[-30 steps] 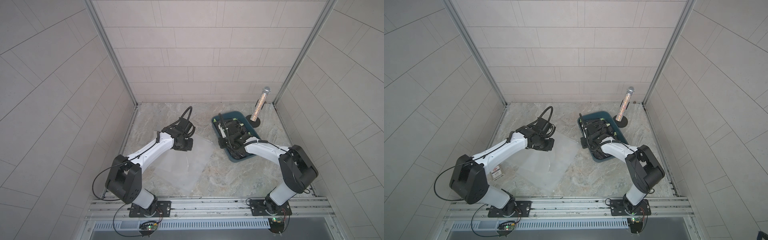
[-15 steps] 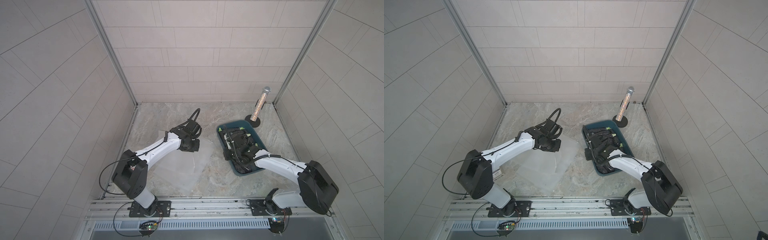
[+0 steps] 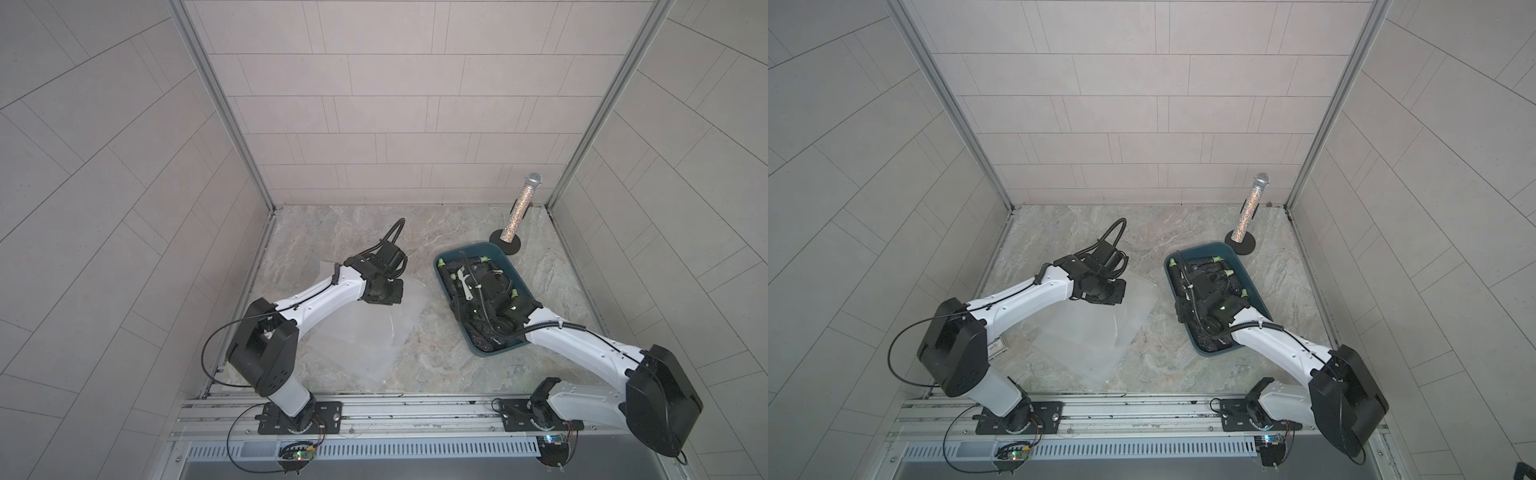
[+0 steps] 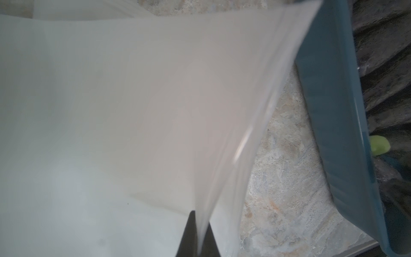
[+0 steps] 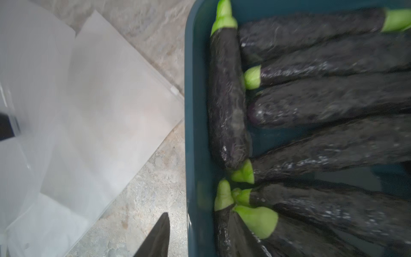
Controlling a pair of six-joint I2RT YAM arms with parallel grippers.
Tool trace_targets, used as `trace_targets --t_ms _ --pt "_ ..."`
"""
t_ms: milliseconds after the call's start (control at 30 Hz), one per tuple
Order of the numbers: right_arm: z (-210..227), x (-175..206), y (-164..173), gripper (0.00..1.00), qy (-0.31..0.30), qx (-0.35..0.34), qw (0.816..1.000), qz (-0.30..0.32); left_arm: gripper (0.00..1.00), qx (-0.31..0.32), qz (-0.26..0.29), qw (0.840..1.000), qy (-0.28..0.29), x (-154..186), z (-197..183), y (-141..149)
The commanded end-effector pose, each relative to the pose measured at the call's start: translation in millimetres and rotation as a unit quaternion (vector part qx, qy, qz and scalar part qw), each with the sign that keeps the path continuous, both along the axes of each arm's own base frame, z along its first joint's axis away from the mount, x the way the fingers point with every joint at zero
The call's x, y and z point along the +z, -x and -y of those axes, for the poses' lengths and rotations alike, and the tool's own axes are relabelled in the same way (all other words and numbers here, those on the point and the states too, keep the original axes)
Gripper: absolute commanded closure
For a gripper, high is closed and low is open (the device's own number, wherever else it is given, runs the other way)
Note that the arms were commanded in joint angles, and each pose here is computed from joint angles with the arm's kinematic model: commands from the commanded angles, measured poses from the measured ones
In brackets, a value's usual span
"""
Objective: Place the eggplant in a zip-top bag and seal the zipper
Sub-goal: Move the basket to the center of the board.
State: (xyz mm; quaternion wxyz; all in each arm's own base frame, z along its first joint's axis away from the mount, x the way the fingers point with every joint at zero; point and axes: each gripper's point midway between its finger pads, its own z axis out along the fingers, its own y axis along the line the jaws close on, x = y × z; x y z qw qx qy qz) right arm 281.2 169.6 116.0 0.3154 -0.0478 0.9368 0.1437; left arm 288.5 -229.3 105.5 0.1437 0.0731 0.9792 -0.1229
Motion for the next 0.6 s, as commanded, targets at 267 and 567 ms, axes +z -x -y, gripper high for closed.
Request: trace_targets --t_ms 267,567 --pt "15.2 18.3 -61.4 0.54 0.029 -0.009 0.999 0.022 1.0 -0.013 0.004 1.0 0.019 8.4 13.2 -2.8" --pt "-4.0 -17.6 -85.2 0.56 0.039 0.019 0.999 -0.024 1.0 -0.021 -0.001 0.999 0.026 6.9 17.7 -0.4"
